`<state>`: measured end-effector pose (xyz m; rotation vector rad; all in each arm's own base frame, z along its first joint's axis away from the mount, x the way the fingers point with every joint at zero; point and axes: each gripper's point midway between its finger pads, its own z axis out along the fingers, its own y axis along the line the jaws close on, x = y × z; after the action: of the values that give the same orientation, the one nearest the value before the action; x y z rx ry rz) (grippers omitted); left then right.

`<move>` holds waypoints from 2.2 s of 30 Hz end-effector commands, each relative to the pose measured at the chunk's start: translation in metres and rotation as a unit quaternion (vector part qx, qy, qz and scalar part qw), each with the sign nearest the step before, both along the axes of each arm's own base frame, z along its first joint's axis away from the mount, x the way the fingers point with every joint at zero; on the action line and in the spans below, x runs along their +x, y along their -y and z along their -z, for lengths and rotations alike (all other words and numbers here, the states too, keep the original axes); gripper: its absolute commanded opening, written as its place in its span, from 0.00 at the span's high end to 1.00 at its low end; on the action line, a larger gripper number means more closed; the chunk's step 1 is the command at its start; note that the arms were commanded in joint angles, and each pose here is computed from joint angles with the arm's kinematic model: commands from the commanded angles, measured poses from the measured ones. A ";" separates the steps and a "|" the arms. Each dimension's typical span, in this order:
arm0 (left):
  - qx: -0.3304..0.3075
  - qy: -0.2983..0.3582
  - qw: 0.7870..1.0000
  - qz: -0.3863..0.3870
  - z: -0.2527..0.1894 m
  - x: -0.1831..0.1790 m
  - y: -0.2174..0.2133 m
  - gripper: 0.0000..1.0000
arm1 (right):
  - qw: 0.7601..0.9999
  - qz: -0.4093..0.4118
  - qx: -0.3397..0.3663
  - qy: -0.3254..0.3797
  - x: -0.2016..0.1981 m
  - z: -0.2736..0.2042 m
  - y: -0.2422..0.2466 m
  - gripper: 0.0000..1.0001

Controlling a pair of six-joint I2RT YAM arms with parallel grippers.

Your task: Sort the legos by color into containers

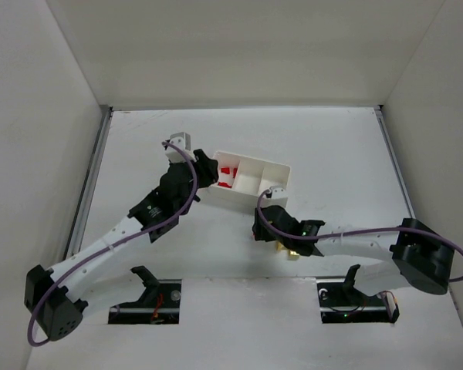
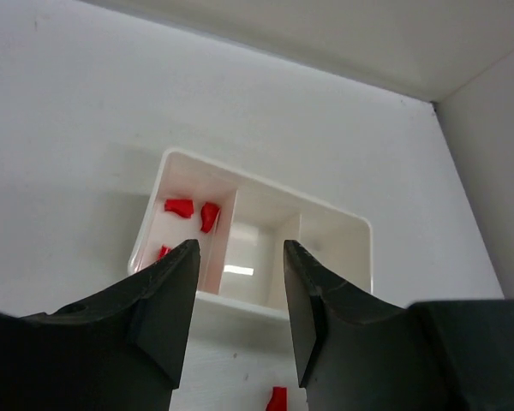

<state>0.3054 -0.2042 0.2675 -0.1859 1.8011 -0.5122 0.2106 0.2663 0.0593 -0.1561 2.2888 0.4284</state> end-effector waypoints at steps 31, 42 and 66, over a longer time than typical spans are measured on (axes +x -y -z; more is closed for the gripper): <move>0.004 -0.083 0.995 -0.051 0.095 -0.048 -0.061 0.57 | 0.987 -0.029 0.094 0.129 0.061 -0.142 -0.077 0.77; -0.005 -0.084 0.994 -0.065 0.098 -0.038 -0.067 0.70 | 0.986 -0.005 0.090 0.138 0.171 -0.143 -0.108 0.74; 0.017 -0.119 0.988 0.093 0.142 -0.085 0.029 0.68 | 0.978 0.208 -0.025 0.007 0.010 -0.042 0.115 0.72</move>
<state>0.2240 -0.2170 0.1232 -0.0610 2.0963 -0.5494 0.2480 0.1994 0.1524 0.1515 2.0931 0.3933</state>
